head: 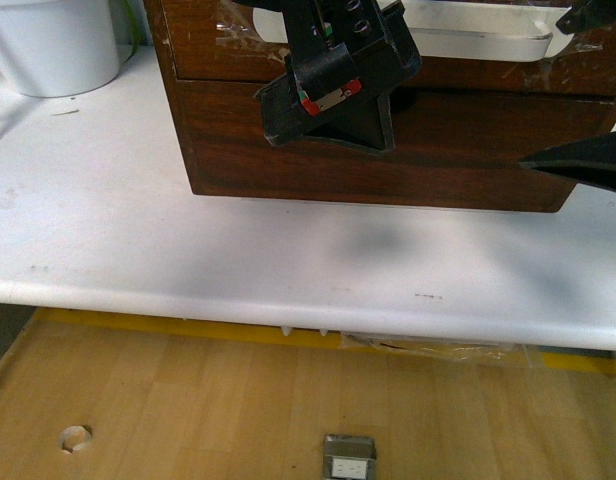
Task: Open drawer
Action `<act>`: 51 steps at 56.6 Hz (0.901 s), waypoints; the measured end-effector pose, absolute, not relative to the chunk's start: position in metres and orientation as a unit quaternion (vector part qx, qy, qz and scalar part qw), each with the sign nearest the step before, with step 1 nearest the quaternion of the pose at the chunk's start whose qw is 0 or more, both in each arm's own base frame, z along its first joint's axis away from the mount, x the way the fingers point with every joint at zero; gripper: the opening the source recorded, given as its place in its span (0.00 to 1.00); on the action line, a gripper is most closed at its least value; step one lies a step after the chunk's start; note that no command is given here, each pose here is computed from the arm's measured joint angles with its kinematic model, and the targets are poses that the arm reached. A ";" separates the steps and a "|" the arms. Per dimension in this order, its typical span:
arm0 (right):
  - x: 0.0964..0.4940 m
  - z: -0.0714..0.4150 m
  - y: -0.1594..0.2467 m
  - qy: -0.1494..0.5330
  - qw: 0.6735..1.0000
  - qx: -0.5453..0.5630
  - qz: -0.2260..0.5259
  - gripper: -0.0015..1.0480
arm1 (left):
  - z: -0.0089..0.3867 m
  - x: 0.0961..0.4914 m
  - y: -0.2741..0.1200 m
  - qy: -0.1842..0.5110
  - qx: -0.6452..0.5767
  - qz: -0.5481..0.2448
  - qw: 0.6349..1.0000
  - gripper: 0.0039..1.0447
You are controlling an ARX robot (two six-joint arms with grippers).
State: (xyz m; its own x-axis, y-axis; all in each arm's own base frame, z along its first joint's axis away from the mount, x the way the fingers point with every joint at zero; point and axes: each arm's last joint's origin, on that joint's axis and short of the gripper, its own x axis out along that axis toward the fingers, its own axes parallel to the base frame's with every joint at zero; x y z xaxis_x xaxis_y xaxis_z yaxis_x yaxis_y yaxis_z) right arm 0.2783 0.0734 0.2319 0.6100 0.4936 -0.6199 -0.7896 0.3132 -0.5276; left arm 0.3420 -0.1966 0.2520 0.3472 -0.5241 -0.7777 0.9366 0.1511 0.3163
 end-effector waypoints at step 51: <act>0.306 0.227 0.100 0.197 0.777 -0.421 0.423 0.91 | 0.254 0.343 -0.191 0.262 0.398 -0.516 0.712 0.94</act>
State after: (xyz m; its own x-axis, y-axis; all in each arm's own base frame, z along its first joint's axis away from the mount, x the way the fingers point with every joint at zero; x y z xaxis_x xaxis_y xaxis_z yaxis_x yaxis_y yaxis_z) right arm 0.3061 0.0998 0.2272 0.5639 0.4917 -0.6635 -0.8243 0.2865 -0.4883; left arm 0.3434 -0.1912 0.2538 0.3292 -0.5257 -0.7844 0.9435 0.1503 0.2953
